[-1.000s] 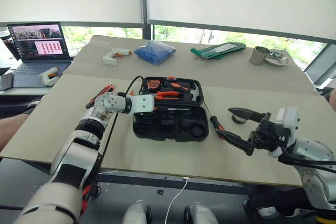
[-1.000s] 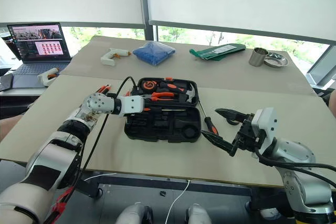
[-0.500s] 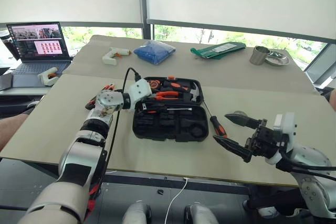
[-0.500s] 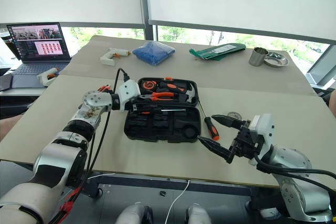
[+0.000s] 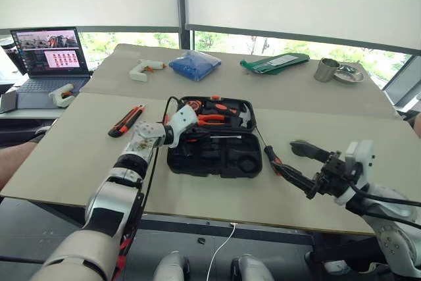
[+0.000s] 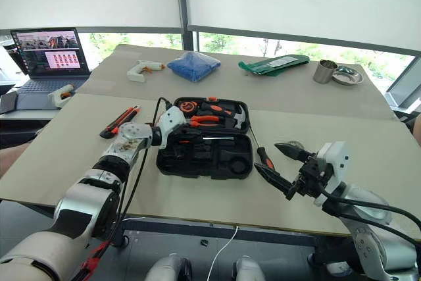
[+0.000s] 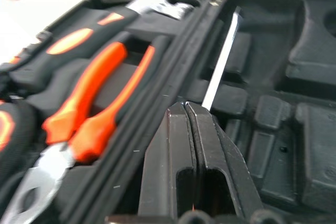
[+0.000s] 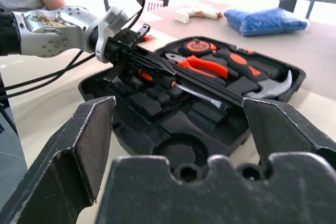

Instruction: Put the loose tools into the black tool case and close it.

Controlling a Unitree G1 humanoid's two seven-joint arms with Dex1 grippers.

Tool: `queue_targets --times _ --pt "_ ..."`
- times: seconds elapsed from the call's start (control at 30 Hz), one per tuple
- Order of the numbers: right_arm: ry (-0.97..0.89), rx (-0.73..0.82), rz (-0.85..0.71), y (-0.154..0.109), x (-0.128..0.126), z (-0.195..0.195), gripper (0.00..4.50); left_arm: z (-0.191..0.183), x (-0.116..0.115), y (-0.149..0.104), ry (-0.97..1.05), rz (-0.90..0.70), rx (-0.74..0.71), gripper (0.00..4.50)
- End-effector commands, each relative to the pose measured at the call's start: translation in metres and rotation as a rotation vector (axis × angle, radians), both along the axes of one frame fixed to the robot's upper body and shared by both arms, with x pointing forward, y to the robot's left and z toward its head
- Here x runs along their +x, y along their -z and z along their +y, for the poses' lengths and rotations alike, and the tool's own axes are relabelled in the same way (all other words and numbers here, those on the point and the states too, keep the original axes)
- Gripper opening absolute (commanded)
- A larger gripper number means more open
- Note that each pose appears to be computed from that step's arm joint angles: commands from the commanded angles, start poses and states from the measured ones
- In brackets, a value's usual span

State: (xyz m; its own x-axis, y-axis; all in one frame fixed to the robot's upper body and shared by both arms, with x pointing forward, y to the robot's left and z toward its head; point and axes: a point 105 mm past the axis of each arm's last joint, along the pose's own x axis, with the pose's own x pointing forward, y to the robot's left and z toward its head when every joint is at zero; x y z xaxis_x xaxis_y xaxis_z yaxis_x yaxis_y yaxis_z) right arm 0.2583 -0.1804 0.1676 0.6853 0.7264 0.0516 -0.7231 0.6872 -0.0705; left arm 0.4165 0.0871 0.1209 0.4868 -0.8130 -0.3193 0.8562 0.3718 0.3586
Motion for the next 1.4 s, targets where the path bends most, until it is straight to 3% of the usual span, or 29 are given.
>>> queue_targets --times 0.03,0.4,0.5,0.6,0.7,0.93,1.07,1.17,1.4 --pt "0.028 -0.003 -0.023 -0.004 0.0 -0.001 4.5 0.002 0.004 0.013 -0.051 0.019 0.083 0.08" --pt "0.096 0.013 0.001 0.003 0.008 0.002 4.5 -0.003 -0.003 0.037 -0.06 0.1 0.138 0.08" --pt "0.146 0.014 -0.026 -0.001 0.009 -0.002 4.5 0.0 0.002 0.007 -0.078 0.005 -0.034 0.08" --pt "0.243 -0.012 0.0 0.004 0.006 -0.018 4.5 0.016 0.001 -0.029 -0.056 -0.077 -0.197 0.73" --pt "0.229 -0.06 0.054 0.018 -0.013 -0.027 4.5 0.036 -0.015 -0.054 0.064 -0.141 -0.242 1.89" --pt "0.36 -0.181 0.151 0.056 -0.048 -0.069 4.5 0.086 -0.081 -0.07 0.299 -0.051 -0.239 4.43" --pt "0.386 -0.194 0.153 0.068 -0.05 -0.071 4.5 0.094 -0.107 -0.062 0.307 -0.028 -0.186 4.43" --pt "0.429 -0.213 0.159 0.062 -0.033 -0.068 4.5 0.104 -0.124 -0.045 0.302 0.021 -0.125 4.43" --pt "0.3 -0.259 0.274 0.038 0.02 -0.026 4.5 0.097 -0.126 -0.046 0.28 0.025 -0.184 4.43"
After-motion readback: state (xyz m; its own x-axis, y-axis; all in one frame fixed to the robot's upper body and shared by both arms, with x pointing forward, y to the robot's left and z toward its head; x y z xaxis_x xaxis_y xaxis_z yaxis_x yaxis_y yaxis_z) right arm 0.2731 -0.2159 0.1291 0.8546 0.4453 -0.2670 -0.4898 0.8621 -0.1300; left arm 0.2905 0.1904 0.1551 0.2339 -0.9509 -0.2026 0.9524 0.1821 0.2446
